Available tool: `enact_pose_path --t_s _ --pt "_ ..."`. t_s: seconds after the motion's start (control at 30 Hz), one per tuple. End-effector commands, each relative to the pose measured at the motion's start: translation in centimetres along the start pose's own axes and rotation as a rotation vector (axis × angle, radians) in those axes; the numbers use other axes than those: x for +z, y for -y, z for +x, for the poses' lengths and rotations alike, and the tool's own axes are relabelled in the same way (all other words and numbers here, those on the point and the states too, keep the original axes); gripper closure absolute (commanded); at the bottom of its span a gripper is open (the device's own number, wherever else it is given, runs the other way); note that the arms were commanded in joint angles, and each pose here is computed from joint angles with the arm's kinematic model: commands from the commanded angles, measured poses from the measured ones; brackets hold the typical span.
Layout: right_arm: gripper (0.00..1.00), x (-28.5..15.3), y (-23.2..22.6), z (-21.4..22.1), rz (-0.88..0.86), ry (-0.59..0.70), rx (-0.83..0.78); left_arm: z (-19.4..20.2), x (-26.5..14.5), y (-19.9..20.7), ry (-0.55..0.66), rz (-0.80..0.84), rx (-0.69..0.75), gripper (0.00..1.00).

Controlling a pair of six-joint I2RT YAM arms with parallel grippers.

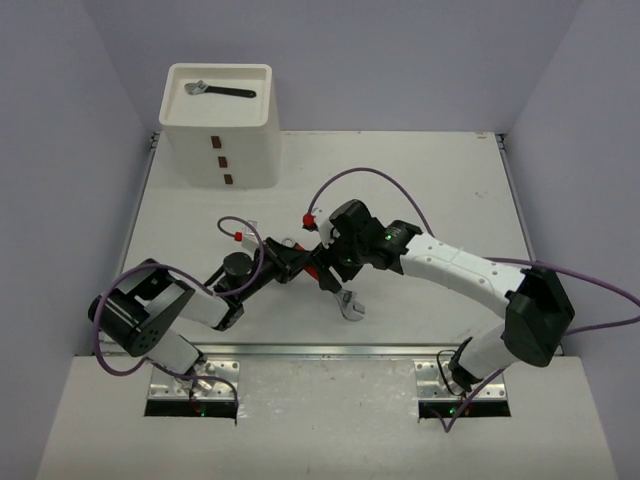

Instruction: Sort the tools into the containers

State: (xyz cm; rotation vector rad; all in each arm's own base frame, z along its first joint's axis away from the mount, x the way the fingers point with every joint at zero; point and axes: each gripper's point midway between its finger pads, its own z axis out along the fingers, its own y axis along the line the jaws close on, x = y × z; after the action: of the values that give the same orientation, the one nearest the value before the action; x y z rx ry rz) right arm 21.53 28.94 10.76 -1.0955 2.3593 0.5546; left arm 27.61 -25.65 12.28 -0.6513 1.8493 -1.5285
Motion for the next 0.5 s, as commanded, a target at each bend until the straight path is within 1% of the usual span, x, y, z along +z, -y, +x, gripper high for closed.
enact_pose_path --t_s 0.0,0.07,0.1,0.2,0.23,0.27,0.33,0.4,0.43,0.47 --pt "0.24 -2.9 0.9 -4.8 0.085 0.204 -0.019 -3.2 -1.7 10.0 0.089 0.334 -0.048 1.00" --pt "0.21 -3.6 1.6 -4.9 0.133 0.224 -0.011 -4.7 -1.7 10.7 0.132 0.331 -0.027 1.00" --pt "0.20 -3.5 1.7 -4.7 0.134 0.220 -0.010 -4.9 -1.8 10.7 0.141 0.318 -0.030 1.00" --pt "0.19 -4.9 2.4 -5.0 0.185 0.248 0.008 -7.6 -2.4 12.2 0.232 0.324 0.000 1.00" --pt "0.18 -5.3 2.5 -5.0 0.200 0.251 0.017 -8.3 -2.4 11.9 0.246 0.296 -0.007 1.00" --pt "0.18 -5.9 2.9 -5.1 0.229 0.264 0.034 -9.9 -2.5 12.3 0.285 0.296 -0.003 1.00" --pt "0.17 -7.8 3.2 -5.5 0.261 0.309 0.058 -11.8 -2.6 12.3 0.325 0.268 -0.003 1.00" --pt "0.04 -10.6 3.9 -5.9 0.327 0.376 0.107 -15.6 -2.9 13.4 0.407 0.245 0.015 1.00" --pt "0.01 -11.8 4.2 -5.9 0.353 0.404 0.128 -17.4 -3.0 13.9 0.448 0.230 0.027 1.00" --pt "0.01 -13.1 4.5 -5.9 0.377 0.430 0.144 -19.4 -3.4 14.6 0.493 0.224 0.037 1.00"
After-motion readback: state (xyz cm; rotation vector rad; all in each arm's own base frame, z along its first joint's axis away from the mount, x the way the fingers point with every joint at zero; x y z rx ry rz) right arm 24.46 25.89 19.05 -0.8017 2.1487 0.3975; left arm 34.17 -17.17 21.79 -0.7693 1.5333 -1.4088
